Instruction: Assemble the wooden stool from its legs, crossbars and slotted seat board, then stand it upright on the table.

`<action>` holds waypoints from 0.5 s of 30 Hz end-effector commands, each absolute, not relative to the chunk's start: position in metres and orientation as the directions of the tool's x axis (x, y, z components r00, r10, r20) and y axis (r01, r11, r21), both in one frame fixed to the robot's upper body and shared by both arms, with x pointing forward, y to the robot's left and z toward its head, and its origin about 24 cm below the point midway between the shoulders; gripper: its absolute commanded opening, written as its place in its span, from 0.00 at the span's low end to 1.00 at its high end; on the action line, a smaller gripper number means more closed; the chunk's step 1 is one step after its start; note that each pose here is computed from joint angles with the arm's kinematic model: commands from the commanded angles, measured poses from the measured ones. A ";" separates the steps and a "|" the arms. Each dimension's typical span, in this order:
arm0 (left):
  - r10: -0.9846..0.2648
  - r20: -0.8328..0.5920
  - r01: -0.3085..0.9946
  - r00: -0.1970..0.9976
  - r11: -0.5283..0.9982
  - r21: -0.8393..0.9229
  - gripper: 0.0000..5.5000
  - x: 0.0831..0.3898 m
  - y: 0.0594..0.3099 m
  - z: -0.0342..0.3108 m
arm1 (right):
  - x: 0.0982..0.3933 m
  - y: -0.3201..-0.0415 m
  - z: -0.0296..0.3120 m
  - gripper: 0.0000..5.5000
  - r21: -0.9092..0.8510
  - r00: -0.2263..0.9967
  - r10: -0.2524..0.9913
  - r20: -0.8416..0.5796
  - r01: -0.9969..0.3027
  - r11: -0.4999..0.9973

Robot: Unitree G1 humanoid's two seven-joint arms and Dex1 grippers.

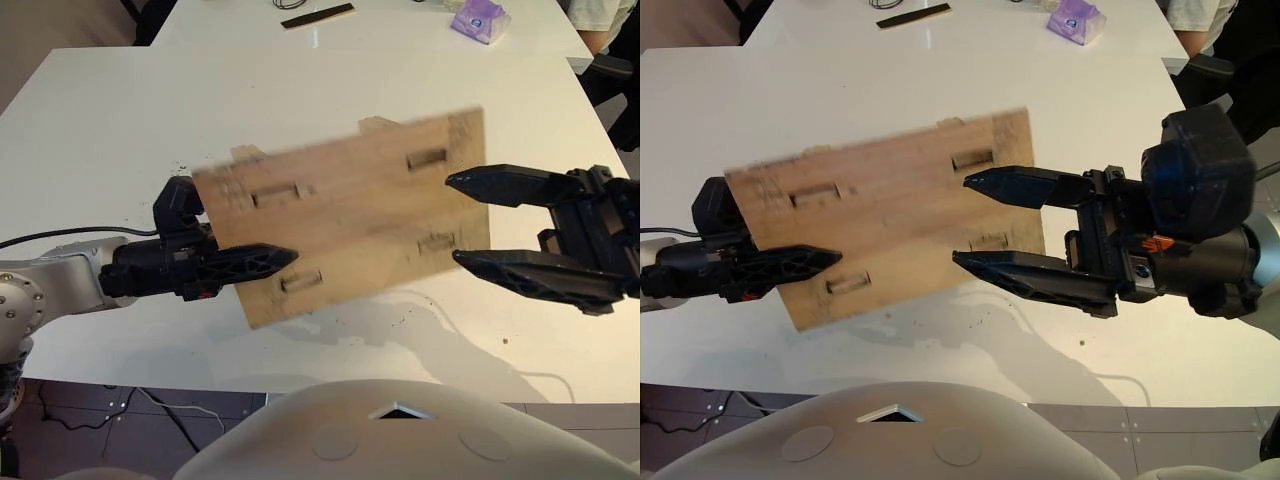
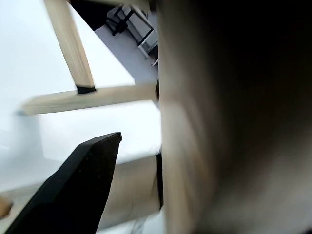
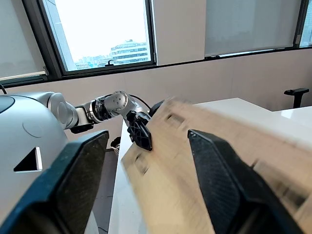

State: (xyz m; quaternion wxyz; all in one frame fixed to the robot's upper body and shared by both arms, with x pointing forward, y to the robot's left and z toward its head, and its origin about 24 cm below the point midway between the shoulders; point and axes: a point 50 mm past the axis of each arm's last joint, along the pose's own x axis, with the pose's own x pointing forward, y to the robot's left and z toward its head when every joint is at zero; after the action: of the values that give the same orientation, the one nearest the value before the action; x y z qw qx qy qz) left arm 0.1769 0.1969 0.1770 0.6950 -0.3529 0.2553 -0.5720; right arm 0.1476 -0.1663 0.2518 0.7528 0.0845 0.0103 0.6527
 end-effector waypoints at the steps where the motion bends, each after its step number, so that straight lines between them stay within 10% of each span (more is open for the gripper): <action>1: -0.908 0.159 0.658 0.388 0.152 -0.737 0.60 0.221 0.192 0.197 | 0.147 -0.166 0.254 0.55 0.148 0.163 0.981 0.101 -0.978 0.147; 15: -0.893 -0.169 0.673 0.417 0.428 -0.603 0.60 0.186 0.166 0.145 | 0.151 -0.167 0.242 0.55 0.169 0.264 0.955 0.137 -0.956 0.240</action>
State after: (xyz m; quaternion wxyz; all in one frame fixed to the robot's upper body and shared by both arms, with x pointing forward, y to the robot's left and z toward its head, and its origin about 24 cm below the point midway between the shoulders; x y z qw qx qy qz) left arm 0.1856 0.1746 0.1469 0.7857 -0.2887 0.2552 -0.4840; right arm 0.1502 -0.1666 0.2437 0.7820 0.1068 0.0024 0.6141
